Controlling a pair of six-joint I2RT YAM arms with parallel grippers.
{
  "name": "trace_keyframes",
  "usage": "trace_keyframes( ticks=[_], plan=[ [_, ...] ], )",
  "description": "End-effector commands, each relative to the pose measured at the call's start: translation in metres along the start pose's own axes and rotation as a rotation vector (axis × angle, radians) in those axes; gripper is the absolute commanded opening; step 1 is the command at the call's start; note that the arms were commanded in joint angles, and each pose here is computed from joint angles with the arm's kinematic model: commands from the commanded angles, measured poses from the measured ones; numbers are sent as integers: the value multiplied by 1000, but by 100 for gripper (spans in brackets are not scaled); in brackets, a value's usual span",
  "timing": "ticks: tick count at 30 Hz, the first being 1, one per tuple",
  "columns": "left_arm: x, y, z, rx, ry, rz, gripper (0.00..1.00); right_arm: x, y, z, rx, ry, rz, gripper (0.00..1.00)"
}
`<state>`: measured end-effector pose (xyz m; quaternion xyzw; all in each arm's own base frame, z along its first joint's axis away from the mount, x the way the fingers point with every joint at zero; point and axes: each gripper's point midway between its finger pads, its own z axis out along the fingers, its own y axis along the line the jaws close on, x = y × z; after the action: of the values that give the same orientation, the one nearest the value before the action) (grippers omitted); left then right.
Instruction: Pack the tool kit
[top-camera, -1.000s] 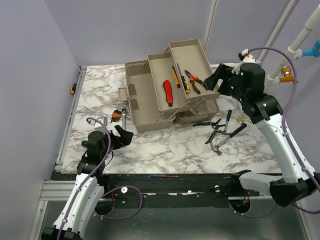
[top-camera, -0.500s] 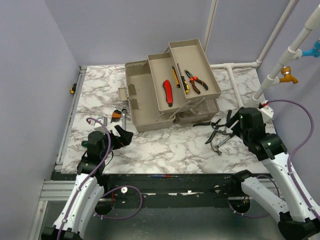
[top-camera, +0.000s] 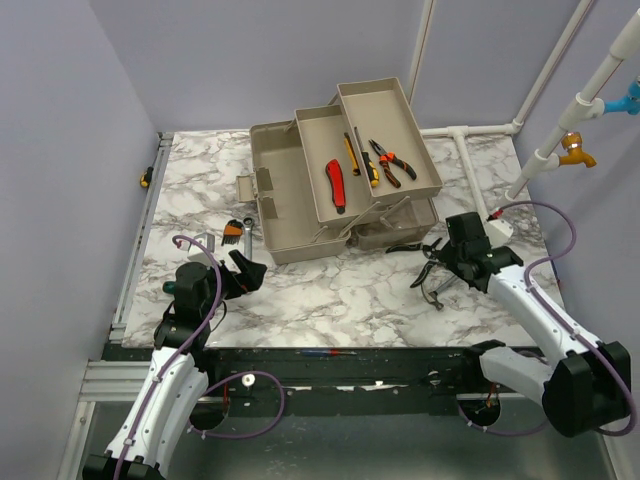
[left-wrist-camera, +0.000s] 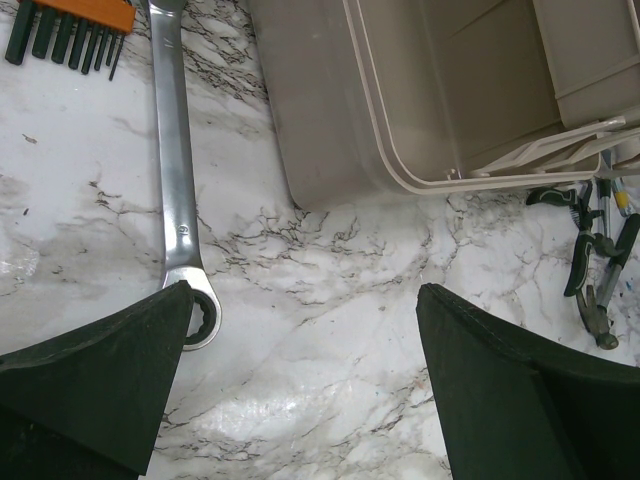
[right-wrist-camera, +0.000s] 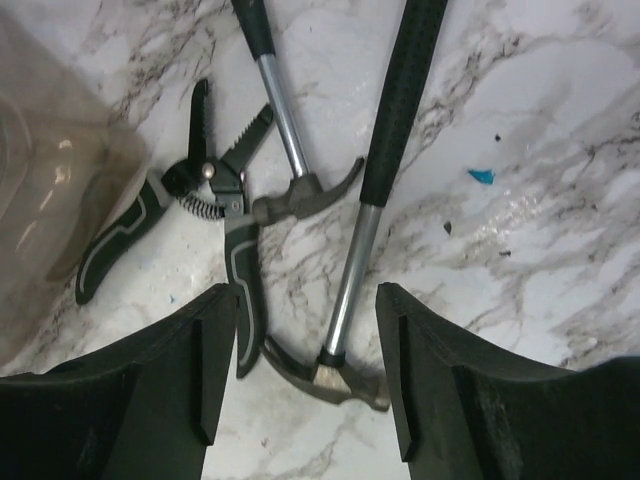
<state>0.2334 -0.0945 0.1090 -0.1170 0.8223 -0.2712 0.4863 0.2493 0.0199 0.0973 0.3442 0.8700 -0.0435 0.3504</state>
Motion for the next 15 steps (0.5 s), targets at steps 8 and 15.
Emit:
trace_keyframes(
  ticks=[8, 15],
  plan=[
    [-3, -2, 1, 16, -18, 21, 96, -33, 13, 50, -23, -121, -145, 61],
    [-2, -2, 2, 20, -13, 22, 96, -40, 16, 65, -27, -182, -176, 65]
  ],
)
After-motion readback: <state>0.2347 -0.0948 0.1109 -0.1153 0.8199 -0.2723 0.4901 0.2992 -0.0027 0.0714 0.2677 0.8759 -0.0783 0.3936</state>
